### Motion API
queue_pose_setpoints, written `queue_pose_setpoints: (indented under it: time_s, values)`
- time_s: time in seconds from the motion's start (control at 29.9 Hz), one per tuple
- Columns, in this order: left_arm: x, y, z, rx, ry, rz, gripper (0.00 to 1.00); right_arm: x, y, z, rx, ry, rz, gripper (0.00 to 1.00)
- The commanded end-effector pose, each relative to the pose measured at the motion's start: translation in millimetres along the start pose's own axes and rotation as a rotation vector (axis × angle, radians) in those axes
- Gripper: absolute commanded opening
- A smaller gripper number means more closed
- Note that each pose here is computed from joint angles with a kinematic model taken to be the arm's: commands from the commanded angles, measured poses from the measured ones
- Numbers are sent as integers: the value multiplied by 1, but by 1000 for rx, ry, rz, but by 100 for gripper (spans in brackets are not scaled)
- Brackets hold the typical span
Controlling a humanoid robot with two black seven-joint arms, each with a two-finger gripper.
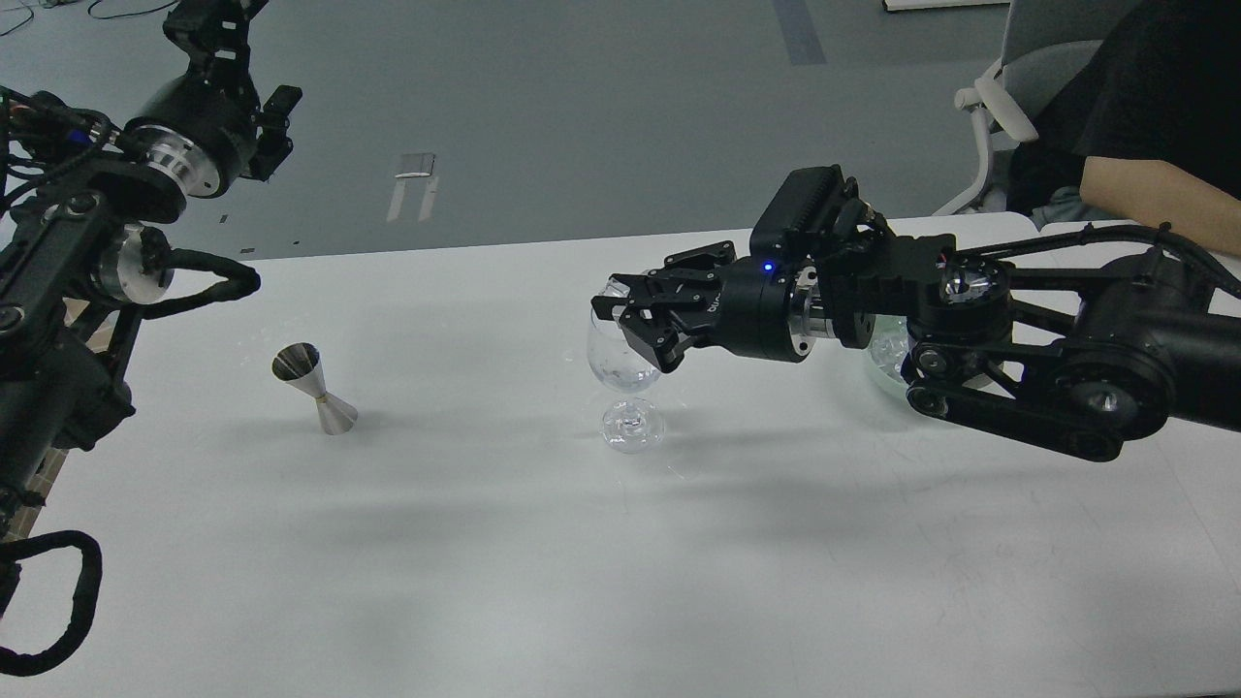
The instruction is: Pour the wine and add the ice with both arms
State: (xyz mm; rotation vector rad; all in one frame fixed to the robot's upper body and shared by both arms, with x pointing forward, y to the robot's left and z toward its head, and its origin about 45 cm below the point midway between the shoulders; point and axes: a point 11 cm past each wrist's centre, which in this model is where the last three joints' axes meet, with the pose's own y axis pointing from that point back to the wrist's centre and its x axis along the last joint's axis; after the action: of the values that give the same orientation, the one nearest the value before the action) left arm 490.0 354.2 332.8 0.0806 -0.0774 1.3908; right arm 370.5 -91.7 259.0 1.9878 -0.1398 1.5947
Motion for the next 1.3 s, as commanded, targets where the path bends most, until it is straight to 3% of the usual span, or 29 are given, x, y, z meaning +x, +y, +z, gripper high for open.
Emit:
queue_pose_setpoints:
  time_s: [0.0,0.37,0.43,1.0,1.14,1.24,1.27]
  values:
    - [0,0,0,0,0,0,98,-2,0,0,0,-3,-2,29]
    - [1,0,0,-1,-1,1,98,-1,0,-1,2,-7,-1,37]
    - [1,0,0,0,-1,1,98,-1,0,-1,3,-7,-1,47]
    - [1,0,0,0,-1,0,98,-1,-1,-3,3,-9,1,86]
    - [0,0,0,0,-1,-5,98,-1,-1,-3,3,-9,1,84]
    - [-1,0,0,2,-1,-13,98,-1,0,-2,2,-7,0,69]
    - [-1,0,0,0,-1,-13,98,-1,0,-2,2,-7,0,57]
